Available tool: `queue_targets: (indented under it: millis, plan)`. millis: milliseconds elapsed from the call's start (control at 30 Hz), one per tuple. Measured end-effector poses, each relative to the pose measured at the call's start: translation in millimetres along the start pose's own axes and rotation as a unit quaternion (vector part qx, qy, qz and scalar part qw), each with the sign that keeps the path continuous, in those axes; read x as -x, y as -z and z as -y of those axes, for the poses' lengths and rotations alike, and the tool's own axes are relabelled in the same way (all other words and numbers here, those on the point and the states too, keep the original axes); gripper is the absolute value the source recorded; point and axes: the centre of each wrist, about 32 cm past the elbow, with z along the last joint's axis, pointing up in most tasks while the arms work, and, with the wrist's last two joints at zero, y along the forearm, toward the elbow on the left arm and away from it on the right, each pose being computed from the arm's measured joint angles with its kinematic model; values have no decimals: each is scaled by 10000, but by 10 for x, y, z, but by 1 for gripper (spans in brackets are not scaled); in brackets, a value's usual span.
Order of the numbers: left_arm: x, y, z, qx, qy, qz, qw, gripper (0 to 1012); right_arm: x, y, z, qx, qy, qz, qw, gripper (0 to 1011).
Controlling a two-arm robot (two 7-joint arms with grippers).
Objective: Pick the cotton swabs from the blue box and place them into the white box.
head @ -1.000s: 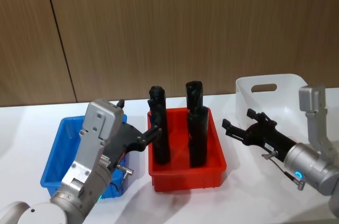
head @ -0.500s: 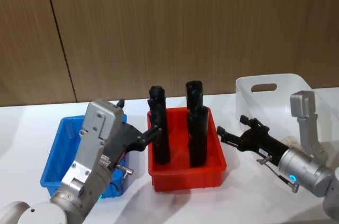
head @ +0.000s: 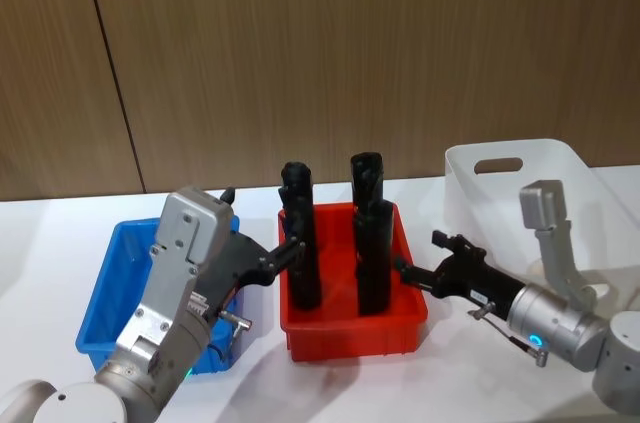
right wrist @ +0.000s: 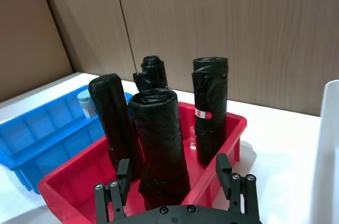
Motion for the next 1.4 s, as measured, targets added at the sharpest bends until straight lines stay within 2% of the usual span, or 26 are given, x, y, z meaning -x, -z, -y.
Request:
queue_targets:
  millis: [500,1400]
  plan:
    - [0,0,0,0,0,0,10000,1003,-55,11,-236,105,-191,86,9997,1002]
    - [0,0,0,1,0,0,10000,1003,-56,-156,-542,69,-421,364,9984,1001]
